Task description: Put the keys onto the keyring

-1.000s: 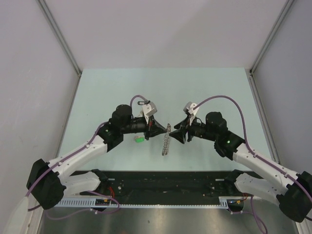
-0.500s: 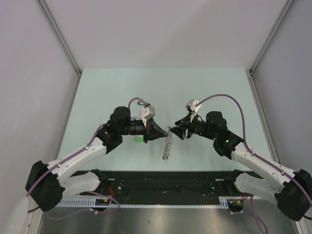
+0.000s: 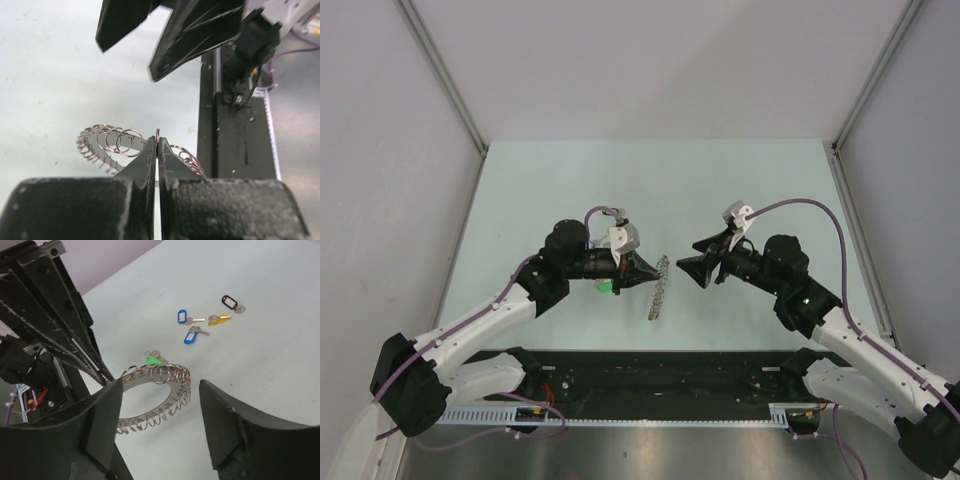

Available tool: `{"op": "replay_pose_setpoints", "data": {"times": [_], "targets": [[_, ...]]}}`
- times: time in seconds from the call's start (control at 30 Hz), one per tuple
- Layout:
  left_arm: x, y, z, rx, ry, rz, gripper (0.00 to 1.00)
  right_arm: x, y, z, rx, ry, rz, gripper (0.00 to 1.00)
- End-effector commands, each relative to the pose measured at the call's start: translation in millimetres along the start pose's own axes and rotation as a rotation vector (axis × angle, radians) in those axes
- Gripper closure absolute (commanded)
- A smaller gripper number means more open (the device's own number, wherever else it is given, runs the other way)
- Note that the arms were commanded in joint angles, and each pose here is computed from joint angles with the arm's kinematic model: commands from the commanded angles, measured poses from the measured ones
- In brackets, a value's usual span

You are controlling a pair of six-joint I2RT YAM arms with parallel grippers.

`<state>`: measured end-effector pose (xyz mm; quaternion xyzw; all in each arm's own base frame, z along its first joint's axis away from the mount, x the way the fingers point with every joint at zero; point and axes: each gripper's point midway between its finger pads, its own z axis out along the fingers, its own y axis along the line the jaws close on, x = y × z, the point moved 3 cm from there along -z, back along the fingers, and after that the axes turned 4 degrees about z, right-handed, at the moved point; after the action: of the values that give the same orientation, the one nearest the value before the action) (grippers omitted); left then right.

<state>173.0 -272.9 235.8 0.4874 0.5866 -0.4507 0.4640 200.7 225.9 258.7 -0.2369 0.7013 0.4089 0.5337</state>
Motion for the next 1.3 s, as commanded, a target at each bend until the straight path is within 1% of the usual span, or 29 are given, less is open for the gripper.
{"op": "replay_pose_setpoints", "data": {"times": [0.0, 0.17, 0.27, 0.37, 0.47, 0.57, 0.77, 0.9, 0.97, 1.0, 1.1, 1.27], "targets": [[-5.7, 11.0, -5.9, -0.015, 0.031, 0.266, 1.0, 4.4, 7.8, -4.1, -0.055, 0.031, -0.027, 0.29], [8.1, 17.7, -3.2, 0.017, 0.116, 0.327, 0.99, 12.9, 9.2, -2.9, -0.079, 0.07, -0.025, 0.23], [14.7, 21.8, -1.9, 0.027, 0.152, 0.369, 1.0, 24.3, 12.7, 1.5, -0.141, 0.12, -0.06, 0.2], [18.7, 24.1, -0.8, 0.024, 0.176, 0.391, 1.0, 33.0, 11.3, 7.0, -0.157, 0.121, -0.087, 0.17], [25.3, 24.8, -1.0, 0.011, 0.21, 0.408, 0.99, 36.5, 7.9, 14.9, -0.153, 0.11, -0.073, 0.12], [36.5, 27.2, -0.6, -0.002, 0.251, 0.437, 0.99, 42.3, 6.6, 20.0, -0.175, 0.12, -0.096, 0.12], [33.9, 27.2, 5.9, 0.006, 0.214, 0.417, 0.99, 55.9, 3.8, 29.3, -0.219, 0.127, -0.123, 0.18], [29.0, 23.2, 8.0, -0.006, 0.149, 0.375, 1.0, 55.0, 2.1, 33.6, -0.218, 0.116, -0.124, 0.18], [29.7, 23.8, 7.3, -0.013, 0.144, 0.36, 1.0, 54.8, 0.5, 35.2, -0.206, 0.113, -0.121, 0.18], [24.6, 25.9, 8.4, -0.024, 0.124, 0.361, 0.99, 55.2, -0.6, 35.7, -0.202, 0.112, -0.117, 0.18], [21.1, 32.3, 7.7, -0.038, 0.116, 0.325, 1.0, 52.7, -1.1, 35.8, -0.192, 0.104, -0.106, 0.18], [1.9, 46.8, -4.2, -0.101, 0.052, 0.287, 1.0, 52.6, -0.7, 36.9, -0.18, 0.106, -0.1, 0.18]]}}
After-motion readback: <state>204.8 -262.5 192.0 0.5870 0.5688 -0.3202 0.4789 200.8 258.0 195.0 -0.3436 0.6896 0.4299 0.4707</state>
